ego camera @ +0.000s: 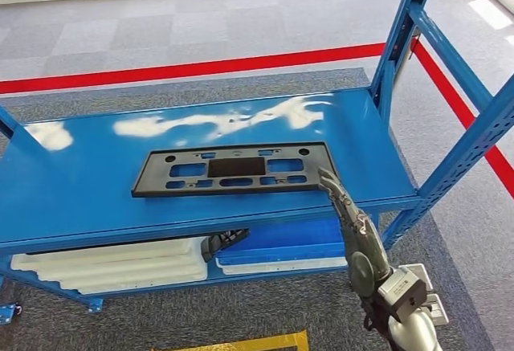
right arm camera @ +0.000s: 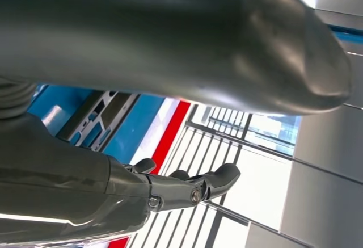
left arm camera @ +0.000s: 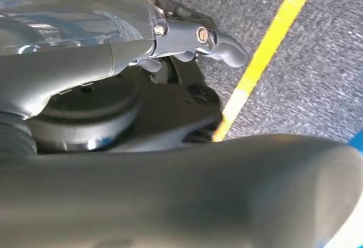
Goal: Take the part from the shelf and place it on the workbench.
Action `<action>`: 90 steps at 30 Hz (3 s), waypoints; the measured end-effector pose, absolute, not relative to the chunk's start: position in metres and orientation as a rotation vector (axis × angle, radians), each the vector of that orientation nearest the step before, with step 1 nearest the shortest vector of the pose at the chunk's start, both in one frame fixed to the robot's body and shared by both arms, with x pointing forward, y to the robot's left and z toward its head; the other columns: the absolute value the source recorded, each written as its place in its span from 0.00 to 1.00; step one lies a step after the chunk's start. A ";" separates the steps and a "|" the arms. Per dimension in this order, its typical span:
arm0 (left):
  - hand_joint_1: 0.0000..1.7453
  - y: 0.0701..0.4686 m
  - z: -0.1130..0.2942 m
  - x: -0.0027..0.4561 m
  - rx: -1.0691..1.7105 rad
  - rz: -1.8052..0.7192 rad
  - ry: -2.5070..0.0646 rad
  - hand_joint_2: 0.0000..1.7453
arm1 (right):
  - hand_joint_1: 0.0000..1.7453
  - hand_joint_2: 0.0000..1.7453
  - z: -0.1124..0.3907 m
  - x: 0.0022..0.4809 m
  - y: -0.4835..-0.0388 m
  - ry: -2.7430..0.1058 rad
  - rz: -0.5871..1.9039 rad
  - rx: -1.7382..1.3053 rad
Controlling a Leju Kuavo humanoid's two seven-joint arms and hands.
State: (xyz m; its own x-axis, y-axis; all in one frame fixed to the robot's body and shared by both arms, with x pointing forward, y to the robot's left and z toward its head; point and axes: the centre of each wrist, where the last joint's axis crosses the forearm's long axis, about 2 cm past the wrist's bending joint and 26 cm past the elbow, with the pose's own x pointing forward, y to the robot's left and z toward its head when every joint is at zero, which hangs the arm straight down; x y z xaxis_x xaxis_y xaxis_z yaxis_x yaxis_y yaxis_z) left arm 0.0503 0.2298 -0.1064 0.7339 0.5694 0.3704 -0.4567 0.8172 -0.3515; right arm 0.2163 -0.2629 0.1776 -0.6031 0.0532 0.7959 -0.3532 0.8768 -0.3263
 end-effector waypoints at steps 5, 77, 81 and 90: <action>0.00 0.231 -0.106 0.051 -0.243 0.570 -0.491 0.00 | 0.00 0.00 0.179 0.217 -0.263 -2.156 0.577 0.216; 0.00 0.232 -0.107 0.050 -0.232 0.572 -0.493 0.00 | 0.00 0.50 0.178 0.217 -0.261 -2.166 0.574 0.151; 0.00 0.232 -0.107 0.050 -0.230 0.572 -0.493 0.00 | 0.00 1.00 0.179 0.218 -0.261 -2.155 0.598 0.063; 0.00 0.232 -0.107 0.050 -0.222 0.569 -0.490 0.00 | 0.00 1.00 0.191 0.228 -0.248 -2.071 0.779 -0.592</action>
